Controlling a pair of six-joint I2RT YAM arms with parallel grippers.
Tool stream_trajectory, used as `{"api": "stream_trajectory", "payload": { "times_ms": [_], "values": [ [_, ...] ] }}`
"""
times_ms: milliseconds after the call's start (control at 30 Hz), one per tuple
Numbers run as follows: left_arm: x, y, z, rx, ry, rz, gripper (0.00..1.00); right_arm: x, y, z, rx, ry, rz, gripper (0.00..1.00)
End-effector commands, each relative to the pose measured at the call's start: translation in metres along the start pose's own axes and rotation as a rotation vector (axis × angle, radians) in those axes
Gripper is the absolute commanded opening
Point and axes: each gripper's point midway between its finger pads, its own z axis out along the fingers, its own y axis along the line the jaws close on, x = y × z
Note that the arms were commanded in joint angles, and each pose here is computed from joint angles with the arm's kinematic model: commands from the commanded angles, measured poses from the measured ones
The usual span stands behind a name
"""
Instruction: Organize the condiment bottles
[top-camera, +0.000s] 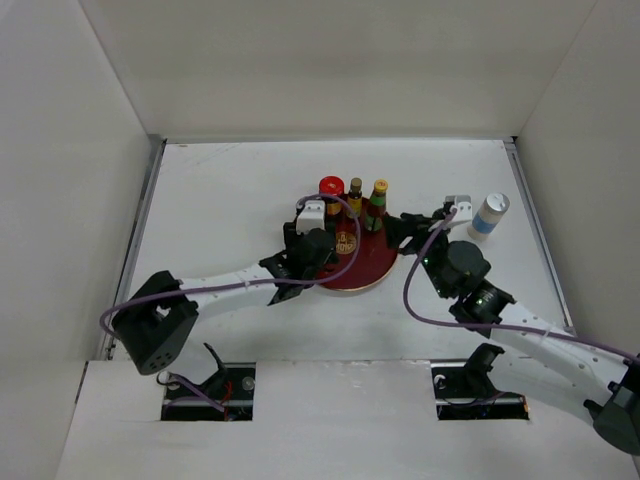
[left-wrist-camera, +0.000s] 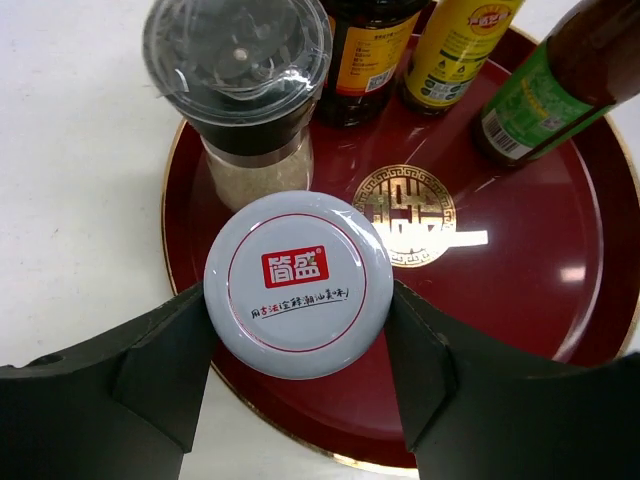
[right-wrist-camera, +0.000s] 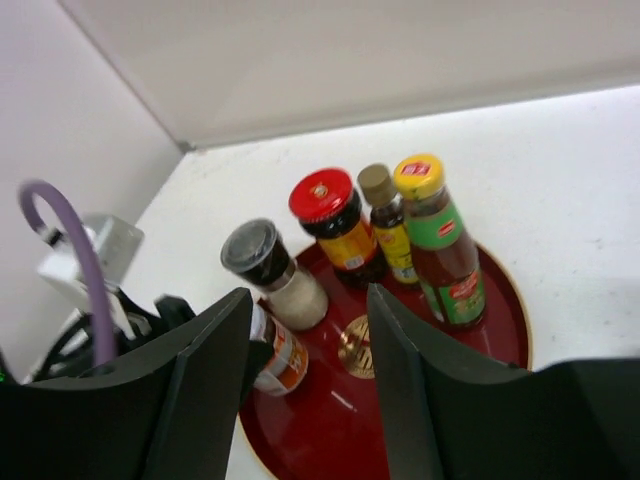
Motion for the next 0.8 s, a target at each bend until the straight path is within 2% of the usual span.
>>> {"api": "stream_trajectory", "payload": {
  "times_ms": [0, 133, 300, 367, 567, 767],
  "values": [
    [-0.06, -0.027, 0.007, 0.059, -0.166, -0.119, 0.36, -0.012, -0.014, -0.002, 0.044, -0.049, 0.026, 0.61],
    [-0.039, -0.029, 0.022, 0.043, -0.139, -0.071, 0.38, -0.012, -0.033, -0.002, 0.114, -0.047, 0.038, 0.83],
    [-0.028, -0.026, 0.025, 0.019, -0.133, -0.016, 0.43, -0.009, -0.071, -0.002, 0.26, -0.017, 0.017, 0.96],
    [-0.026, -0.024, 0.022, 0.011, -0.136, -0.006, 0.5, -0.009, -0.088, -0.005, 0.33, -0.016, 0.011, 0.99],
    [-0.032, -0.026, 0.006, 0.04, -0.171, -0.029, 0.84, -0.009, -0.135, -0.006, 0.514, 0.009, -0.021, 1.0],
    [-0.061, -0.025, -0.031, 0.131, -0.268, -0.118, 0.93, 0.008, -0.163, 0.008, 0.615, 0.081, -0.06, 1.0]
  ]
}}
